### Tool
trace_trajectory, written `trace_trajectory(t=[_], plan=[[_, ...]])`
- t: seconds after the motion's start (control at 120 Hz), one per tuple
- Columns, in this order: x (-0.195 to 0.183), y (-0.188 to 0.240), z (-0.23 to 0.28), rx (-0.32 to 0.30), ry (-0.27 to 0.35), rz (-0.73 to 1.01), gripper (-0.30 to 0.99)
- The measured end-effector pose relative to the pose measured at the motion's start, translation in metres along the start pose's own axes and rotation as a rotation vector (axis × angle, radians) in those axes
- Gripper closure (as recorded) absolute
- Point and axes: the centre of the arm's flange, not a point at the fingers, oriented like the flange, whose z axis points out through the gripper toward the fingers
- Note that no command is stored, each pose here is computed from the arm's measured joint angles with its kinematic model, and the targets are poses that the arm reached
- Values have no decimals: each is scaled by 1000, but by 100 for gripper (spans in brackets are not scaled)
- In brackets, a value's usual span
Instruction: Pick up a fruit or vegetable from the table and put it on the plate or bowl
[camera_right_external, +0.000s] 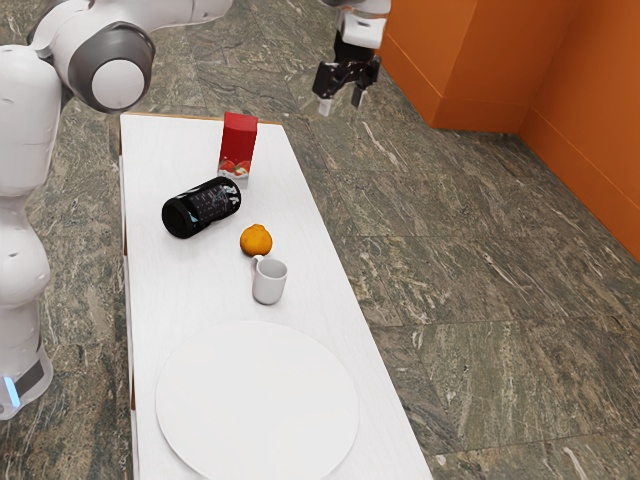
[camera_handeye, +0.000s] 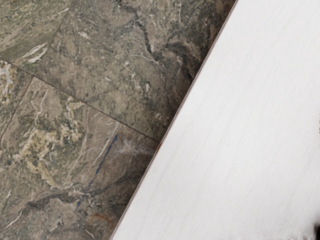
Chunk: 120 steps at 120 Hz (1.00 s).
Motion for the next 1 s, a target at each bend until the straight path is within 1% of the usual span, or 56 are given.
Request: trace_trajectory(t=[0.333, 0.433, 0.467, 0.5, 0.542, 0.567, 0.583, 0.608, 0.642, 0.667, 0.7, 0.733, 0.783, 0.867, 0.95, 0.975, 1.0], plan=[[1, 0, 0, 0, -2, 114, 0], [-2, 5, -11, 17, -4, 124, 0], [-4, 17, -38, 62, -3, 126, 0], [-7, 51, -97, 166, 2, 127, 0], [-8, 108, -172, 305, 8, 134, 0], [-5, 137, -201, 363, 11, 144, 0], [5, 152, -213, 388, 17, 167, 0], [33, 174, -225, 410, 33, 234, 0], [77, 203, -233, 424, 59, 341, 0], [100, 219, -236, 426, 74, 400, 0], [119, 233, -236, 419, 84, 450, 0], [133, 242, -232, 399, 88, 487, 0], [162, 249, -213, 339, 86, 544, 0], [211, 242, -163, 214, 61, 613, 0], [269, 216, -69, 49, 9, 664, 0], [283, 211, -43, 12, -4, 674, 0], [292, 208, -25, -10, -12, 682, 0]])
